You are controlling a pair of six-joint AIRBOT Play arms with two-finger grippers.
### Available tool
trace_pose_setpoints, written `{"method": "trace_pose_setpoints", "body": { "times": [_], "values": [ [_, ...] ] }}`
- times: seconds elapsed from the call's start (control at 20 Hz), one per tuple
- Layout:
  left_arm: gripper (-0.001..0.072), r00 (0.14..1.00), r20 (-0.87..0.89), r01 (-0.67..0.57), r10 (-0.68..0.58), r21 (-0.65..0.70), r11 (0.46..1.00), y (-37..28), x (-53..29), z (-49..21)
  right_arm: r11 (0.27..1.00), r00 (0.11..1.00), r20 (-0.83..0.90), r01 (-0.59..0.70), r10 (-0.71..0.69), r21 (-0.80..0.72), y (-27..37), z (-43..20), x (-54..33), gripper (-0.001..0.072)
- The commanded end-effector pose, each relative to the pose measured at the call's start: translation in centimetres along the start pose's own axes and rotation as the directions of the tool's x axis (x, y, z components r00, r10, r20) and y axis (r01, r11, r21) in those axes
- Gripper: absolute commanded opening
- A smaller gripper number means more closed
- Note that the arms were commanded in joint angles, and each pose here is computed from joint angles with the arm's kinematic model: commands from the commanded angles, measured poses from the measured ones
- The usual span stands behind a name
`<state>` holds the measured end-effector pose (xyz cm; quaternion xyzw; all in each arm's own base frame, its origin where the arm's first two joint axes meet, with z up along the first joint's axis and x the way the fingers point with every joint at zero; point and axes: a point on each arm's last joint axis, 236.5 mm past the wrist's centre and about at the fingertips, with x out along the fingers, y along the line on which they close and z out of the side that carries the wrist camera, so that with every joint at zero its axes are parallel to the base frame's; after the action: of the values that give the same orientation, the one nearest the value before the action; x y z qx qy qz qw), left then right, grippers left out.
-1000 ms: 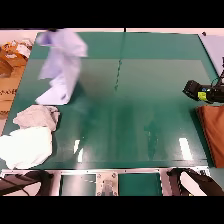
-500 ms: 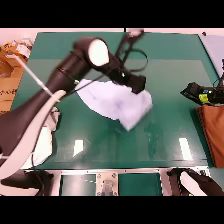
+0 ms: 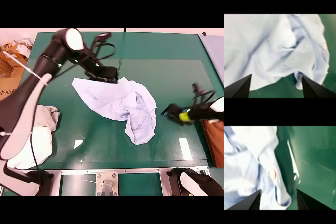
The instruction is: Fold the shirts.
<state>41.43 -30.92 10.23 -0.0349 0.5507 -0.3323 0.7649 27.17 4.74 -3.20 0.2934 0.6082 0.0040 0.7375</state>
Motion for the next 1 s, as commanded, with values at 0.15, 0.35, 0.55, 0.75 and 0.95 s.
{"method": "trace_pose_setpoints", "body": {
  "times": [0.15,0.35,0.55,0.75,0.95],
  "values": [
    [0.0705,0.987,0.151,-0.035,0.047,-0.083,0.996,5.0,-2.0,3.8,0.996,0.970,-0.231,-0.069,0.081,0.056,1.3,-10.4,6.9,0.0502],
    [0.0704,0.989,0.133,-0.052,0.063,-0.085,0.995,5.5,-1.5,3.4,0.997,0.984,-0.158,-0.078,0.075,-0.012,1.8,-8.7,7.2,0.0029],
    [0.0705,0.988,0.112,-0.099,0.107,-0.077,0.992,6.6,-1.5,2.9,0.996,0.993,0.082,0.086,-0.087,0.020,-4.4,0.9,2.7,0.0026],
    [0.0705,0.985,0.132,-0.099,0.110,-0.089,0.991,7.2,-0.5,3.2,0.967,0.949,0.262,0.113,-0.173,0.229,-11.3,8.3,-3.4,0.0026],
    [0.0705,0.990,0.117,-0.061,0.081,-0.159,0.985,9.5,5.5,2.8,0.960,0.974,0.179,0.084,-0.135,0.268,-12.5,8.3,-0.7,0.0026]
  ]
}}
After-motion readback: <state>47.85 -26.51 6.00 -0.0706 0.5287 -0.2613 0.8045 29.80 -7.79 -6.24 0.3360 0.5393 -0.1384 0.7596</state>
